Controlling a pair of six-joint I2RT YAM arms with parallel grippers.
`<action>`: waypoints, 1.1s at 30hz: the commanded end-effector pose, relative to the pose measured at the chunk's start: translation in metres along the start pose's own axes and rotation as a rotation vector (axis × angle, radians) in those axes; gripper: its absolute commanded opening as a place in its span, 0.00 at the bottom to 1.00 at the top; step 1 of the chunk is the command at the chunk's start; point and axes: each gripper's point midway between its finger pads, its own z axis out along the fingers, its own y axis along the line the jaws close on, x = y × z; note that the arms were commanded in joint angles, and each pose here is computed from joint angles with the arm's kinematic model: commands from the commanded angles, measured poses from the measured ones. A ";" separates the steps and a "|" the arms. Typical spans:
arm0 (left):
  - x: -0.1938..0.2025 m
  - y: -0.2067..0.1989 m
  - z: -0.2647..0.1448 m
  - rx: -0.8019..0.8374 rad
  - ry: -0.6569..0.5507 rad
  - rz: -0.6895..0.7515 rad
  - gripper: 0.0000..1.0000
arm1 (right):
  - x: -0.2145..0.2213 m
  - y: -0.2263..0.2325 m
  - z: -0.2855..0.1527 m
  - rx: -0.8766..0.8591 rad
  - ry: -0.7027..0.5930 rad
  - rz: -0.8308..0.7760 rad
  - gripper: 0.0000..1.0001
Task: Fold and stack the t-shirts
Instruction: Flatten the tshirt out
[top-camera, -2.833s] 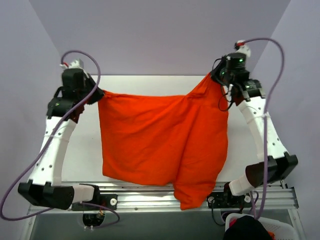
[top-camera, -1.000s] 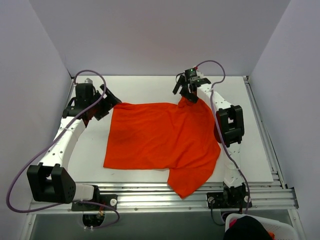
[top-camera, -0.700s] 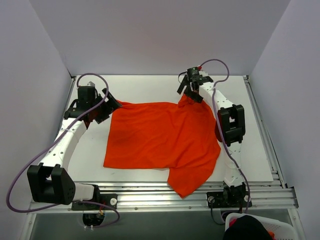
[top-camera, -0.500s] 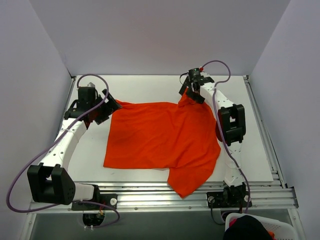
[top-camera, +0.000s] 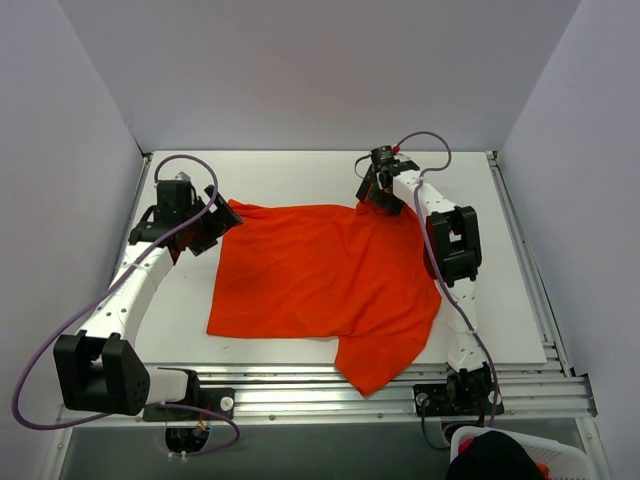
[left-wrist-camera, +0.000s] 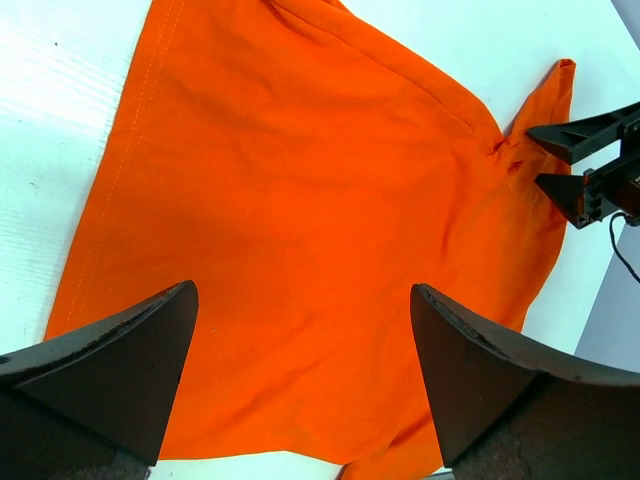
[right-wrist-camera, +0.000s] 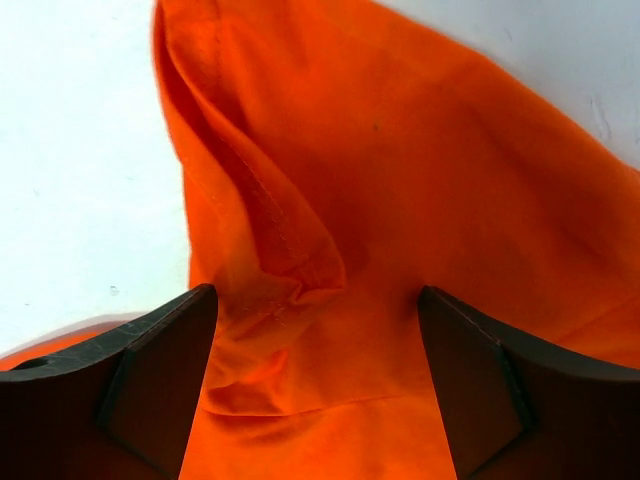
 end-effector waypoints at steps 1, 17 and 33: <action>-0.008 -0.007 -0.008 0.022 -0.038 0.024 0.96 | -0.008 0.010 -0.006 -0.010 -0.017 -0.002 0.75; -0.013 -0.009 -0.002 0.018 -0.040 0.043 0.96 | -0.012 0.020 0.001 -0.011 -0.001 0.002 0.63; -0.016 -0.014 0.010 0.027 -0.023 0.049 0.96 | -0.020 0.025 -0.001 -0.011 -0.011 -0.006 0.10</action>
